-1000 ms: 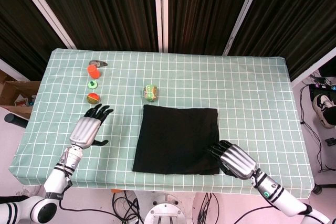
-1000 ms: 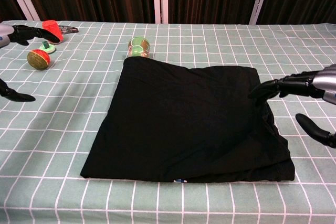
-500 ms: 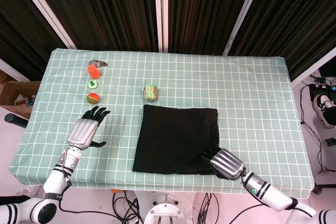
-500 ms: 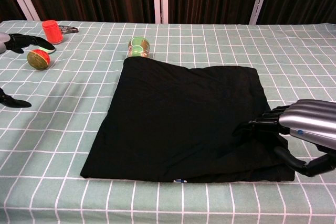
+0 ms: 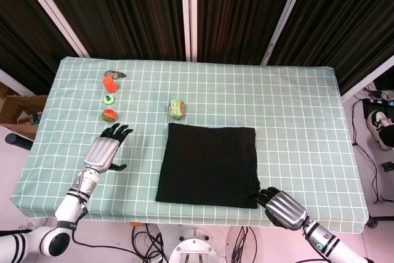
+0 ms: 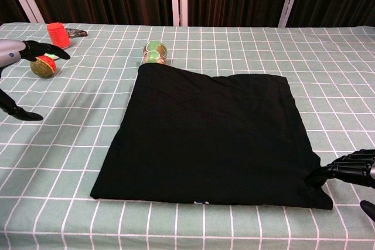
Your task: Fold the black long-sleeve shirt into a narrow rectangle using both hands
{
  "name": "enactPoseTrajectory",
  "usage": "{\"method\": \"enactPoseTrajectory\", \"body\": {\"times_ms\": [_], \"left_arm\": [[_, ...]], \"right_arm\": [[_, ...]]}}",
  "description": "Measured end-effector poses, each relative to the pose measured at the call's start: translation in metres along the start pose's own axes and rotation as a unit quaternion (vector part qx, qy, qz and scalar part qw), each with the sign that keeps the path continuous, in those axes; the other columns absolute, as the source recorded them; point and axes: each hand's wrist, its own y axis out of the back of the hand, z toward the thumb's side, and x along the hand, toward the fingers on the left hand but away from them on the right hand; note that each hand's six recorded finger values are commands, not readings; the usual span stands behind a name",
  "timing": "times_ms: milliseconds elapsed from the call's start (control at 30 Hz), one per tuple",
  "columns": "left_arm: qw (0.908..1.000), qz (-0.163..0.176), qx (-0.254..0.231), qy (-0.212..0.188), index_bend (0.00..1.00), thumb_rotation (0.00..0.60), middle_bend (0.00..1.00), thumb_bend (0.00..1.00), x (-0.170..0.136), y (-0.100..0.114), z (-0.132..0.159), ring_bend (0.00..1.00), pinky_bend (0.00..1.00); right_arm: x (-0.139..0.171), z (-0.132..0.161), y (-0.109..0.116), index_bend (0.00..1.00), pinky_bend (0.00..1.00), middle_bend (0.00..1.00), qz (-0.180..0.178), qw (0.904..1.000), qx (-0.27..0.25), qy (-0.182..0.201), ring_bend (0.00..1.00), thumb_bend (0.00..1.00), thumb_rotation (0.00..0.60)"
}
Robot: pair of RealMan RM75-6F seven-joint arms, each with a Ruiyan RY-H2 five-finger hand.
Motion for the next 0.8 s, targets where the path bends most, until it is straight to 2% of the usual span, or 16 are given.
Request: {"method": "enactPoseTrajectory", "body": {"times_ms": [133, 267, 400, 500, 633, 800], "left_arm": [[0.9999, 0.005, 0.014, -0.008, 0.17, 0.600, 0.10, 0.02, 0.004, -0.001, 0.000, 0.01, 0.14], [0.9984, 0.018, 0.041, -0.035, 0.21, 0.600, 0.11, 0.04, 0.010, -0.003, 0.004, 0.01, 0.14], [0.9925, 0.040, 0.075, -0.088, 0.23, 0.600, 0.11, 0.05, 0.016, -0.009, 0.015, 0.01, 0.14], [0.9845, 0.059, 0.098, -0.132, 0.23, 0.600, 0.11, 0.05, 0.022, -0.017, 0.022, 0.01, 0.14], [0.9712, 0.081, 0.116, -0.192, 0.23, 0.600, 0.11, 0.05, 0.028, -0.031, 0.035, 0.01, 0.14], [0.9575, 0.090, 0.116, -0.248, 0.23, 0.600, 0.10, 0.05, 0.035, -0.051, 0.059, 0.01, 0.15]], "right_arm": [[0.002, 0.001, 0.011, 0.20, 0.29, 0.27, -0.027, 0.9996, -0.002, 0.004, 0.21, 0.68, 0.600], [0.014, -0.006, 0.041, 0.20, 0.29, 0.28, -0.095, 0.9955, -0.003, -0.006, 0.21, 0.68, 0.600], [0.040, -0.024, 0.089, 0.20, 0.29, 0.27, -0.184, 0.9820, 0.005, -0.041, 0.21, 0.66, 0.600], [0.058, -0.034, 0.118, 0.20, 0.29, 0.27, -0.230, 0.9708, 0.006, -0.067, 0.21, 0.66, 0.600], [0.067, -0.038, 0.129, 0.20, 0.29, 0.27, -0.250, 0.9648, -0.004, -0.082, 0.21, 0.66, 0.600], [0.064, -0.037, 0.129, 0.20, 0.29, 0.27, -0.248, 0.9649, -0.011, -0.085, 0.21, 0.66, 0.600]]}}
